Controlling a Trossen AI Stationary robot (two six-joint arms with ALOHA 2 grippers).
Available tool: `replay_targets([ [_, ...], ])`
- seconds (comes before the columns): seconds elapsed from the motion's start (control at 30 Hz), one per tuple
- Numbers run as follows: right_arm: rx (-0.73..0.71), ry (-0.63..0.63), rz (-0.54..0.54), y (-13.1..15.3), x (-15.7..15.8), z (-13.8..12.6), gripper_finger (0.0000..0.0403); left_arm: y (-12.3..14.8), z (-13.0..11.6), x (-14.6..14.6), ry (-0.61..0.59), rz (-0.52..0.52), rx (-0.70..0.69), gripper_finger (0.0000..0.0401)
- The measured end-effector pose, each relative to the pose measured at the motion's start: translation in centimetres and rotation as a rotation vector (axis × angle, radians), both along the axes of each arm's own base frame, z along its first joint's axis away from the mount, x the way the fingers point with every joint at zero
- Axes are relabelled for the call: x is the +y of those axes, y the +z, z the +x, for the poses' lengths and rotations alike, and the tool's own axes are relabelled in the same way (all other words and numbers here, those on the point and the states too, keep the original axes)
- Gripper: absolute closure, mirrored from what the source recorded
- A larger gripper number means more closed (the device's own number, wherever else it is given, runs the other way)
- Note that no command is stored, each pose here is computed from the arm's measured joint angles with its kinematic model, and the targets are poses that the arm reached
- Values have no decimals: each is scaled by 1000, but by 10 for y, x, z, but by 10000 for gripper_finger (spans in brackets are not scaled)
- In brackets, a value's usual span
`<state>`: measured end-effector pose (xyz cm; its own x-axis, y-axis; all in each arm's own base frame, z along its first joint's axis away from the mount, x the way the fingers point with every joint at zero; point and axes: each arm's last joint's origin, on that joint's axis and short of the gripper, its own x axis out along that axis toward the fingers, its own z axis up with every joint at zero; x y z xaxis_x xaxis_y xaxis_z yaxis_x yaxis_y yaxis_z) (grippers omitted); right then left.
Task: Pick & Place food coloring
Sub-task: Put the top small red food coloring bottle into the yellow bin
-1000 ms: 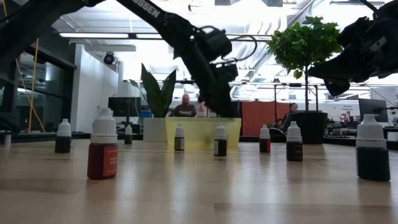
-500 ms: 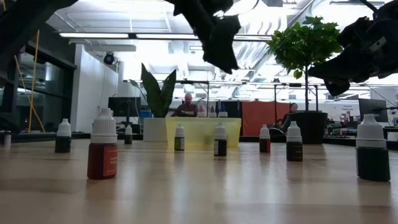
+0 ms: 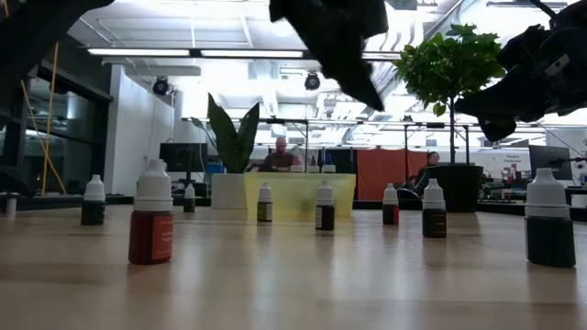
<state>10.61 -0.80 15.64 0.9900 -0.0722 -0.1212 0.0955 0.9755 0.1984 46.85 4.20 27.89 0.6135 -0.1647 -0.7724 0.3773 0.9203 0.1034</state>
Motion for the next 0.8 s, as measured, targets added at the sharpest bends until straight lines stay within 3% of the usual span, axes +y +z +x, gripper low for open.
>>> replay_targets([
  [0.33,6,0,0,-1,0,0,402,-45,3,-23,-117,5,59,158],
  [0.8,6,0,0,-1,0,0,402,-79,15,-20,-88,36,-7,158],
])
